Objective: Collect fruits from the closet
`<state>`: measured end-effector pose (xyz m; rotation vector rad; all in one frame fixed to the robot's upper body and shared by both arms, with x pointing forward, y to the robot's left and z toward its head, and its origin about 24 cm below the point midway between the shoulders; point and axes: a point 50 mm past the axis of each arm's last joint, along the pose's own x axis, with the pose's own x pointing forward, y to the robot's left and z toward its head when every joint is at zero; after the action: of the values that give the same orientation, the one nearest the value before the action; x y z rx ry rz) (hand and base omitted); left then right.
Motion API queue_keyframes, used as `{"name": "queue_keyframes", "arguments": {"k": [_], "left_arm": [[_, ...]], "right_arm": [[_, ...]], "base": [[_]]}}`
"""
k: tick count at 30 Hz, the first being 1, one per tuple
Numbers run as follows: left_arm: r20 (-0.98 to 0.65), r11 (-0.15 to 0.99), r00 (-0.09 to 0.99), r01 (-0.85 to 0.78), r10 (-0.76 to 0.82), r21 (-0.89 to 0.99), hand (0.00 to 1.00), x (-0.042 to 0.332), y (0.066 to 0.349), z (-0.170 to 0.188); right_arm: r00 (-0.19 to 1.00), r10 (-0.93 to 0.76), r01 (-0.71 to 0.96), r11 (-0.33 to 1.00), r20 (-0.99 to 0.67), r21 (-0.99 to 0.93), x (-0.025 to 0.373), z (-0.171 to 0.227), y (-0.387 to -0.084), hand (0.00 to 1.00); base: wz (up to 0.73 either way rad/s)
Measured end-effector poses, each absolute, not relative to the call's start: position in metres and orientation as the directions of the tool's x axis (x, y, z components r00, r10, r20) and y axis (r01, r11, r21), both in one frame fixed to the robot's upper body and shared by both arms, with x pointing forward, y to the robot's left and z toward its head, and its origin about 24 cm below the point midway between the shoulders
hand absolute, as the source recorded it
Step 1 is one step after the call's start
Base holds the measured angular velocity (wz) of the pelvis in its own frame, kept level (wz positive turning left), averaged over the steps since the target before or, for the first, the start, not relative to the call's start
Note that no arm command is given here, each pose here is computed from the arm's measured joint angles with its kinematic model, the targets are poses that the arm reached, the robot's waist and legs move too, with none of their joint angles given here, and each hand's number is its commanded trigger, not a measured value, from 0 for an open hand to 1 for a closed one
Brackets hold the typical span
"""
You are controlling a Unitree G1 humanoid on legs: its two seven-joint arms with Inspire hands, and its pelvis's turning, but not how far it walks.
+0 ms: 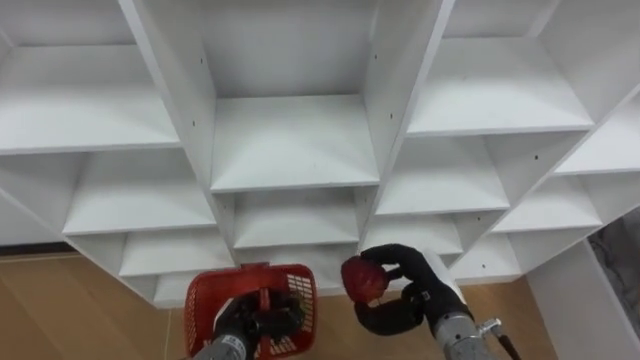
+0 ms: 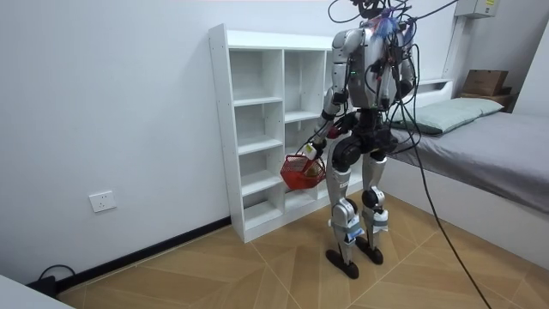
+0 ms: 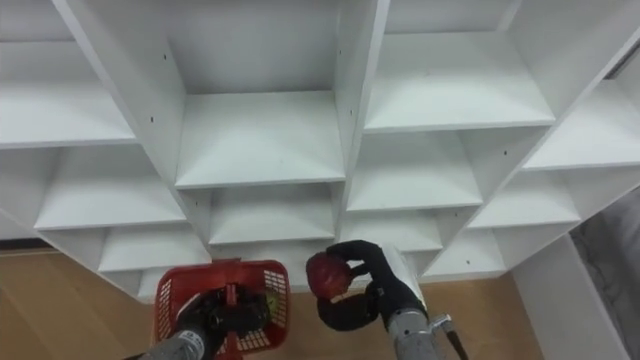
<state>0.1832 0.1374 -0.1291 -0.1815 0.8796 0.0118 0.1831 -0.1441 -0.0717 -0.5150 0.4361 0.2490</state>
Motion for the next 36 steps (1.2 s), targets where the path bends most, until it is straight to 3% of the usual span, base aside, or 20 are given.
{"name": "queue_keyframes", "arguments": {"k": [15,36], "left_arm": [[-0.750,0.985,0.657,-0.062,-0.082,-0.162,1.00,0.189,0.138,-0.125],[-0.750,0.984,0.646,0.008,-0.141,-0.178,1.00,0.185,0.134,-0.127]], "right_arm": [[0.840,0.160,-0.454,0.730,-0.518,-0.511,0.186,-0.085,-0.138,1.00],[0.799,0.154,-0.497,0.713,-0.582,-0.495,0.190,-0.098,-0.137,1.00]], "base": [[0.01],[0.00]]}}
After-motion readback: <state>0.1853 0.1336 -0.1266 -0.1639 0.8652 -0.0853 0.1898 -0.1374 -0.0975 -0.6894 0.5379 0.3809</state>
